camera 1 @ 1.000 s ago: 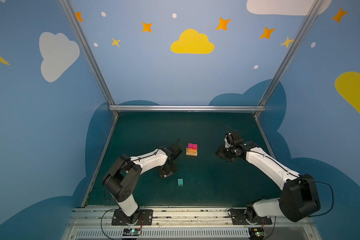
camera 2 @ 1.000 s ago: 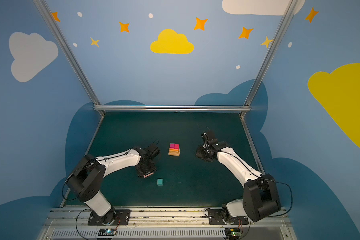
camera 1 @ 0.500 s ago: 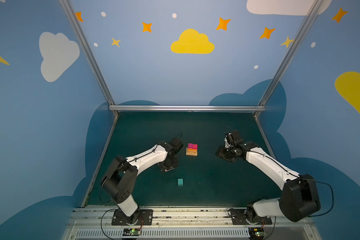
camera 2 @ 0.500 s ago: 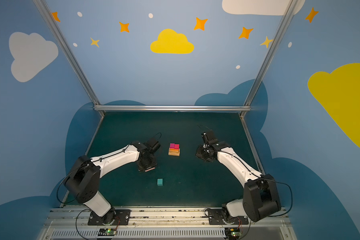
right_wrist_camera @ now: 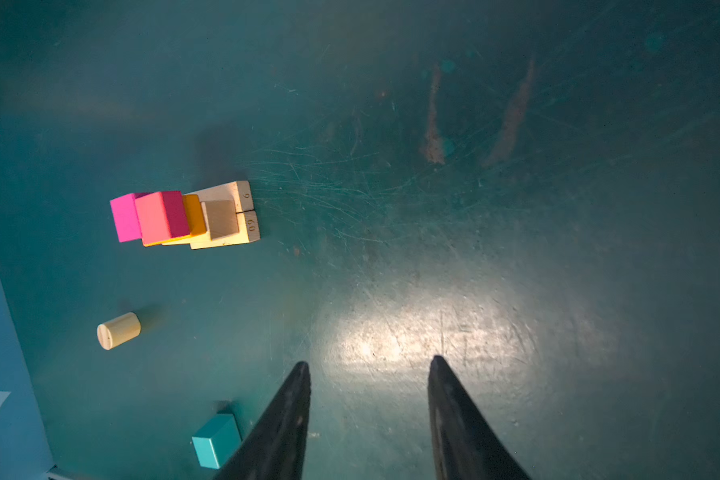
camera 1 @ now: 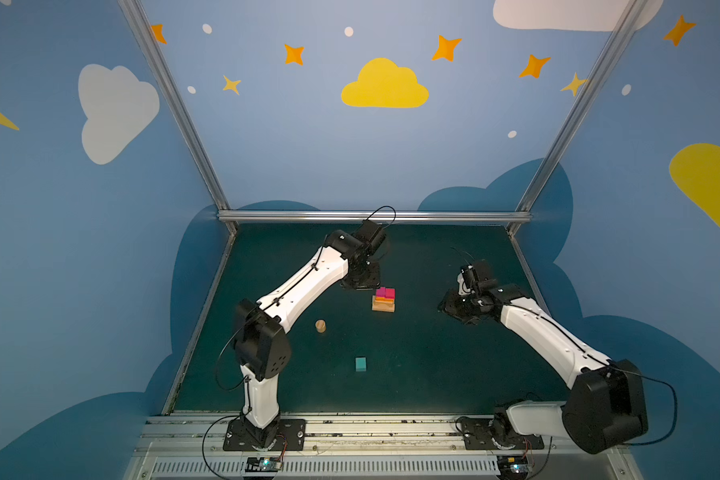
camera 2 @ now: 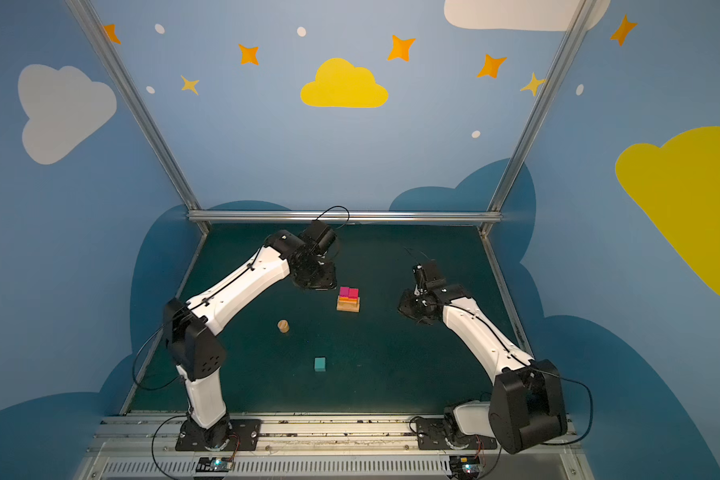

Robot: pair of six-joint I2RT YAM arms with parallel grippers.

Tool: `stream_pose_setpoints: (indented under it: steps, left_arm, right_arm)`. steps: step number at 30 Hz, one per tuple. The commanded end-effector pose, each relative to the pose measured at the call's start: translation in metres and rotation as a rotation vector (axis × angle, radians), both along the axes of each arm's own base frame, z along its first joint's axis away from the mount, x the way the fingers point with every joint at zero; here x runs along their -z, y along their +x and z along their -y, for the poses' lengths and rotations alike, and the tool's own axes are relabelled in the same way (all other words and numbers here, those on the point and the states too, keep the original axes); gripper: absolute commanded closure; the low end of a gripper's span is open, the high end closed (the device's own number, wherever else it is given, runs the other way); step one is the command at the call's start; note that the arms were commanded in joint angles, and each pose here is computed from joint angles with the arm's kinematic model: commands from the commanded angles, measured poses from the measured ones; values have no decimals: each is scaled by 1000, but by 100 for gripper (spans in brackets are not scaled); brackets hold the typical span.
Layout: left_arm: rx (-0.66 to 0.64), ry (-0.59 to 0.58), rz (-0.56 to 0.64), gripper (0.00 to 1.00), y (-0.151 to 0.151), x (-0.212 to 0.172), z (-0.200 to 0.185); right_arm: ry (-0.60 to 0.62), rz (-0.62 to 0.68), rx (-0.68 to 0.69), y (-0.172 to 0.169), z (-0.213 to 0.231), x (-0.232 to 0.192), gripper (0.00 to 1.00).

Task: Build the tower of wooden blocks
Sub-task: 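Lift the pink block with the left gripper and carry it over the tower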

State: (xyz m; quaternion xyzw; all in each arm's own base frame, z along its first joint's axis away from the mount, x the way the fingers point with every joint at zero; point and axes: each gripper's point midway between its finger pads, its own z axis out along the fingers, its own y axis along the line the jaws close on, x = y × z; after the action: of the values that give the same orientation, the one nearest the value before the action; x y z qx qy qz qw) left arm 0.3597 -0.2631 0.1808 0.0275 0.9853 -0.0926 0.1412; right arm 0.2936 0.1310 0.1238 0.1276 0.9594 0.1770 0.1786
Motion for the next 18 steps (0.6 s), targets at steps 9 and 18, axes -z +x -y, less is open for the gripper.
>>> stream_pose_setpoints:
  steps: [9,18]
  left_arm:
    - [202,88,-98,53,9,23,43]
    - [136,91,-127,53,11,43,54]
  right_arm:
    - [-15,-33,23,-18,19,4,54]
    - [-15,-38,33,-17,22,5,54]
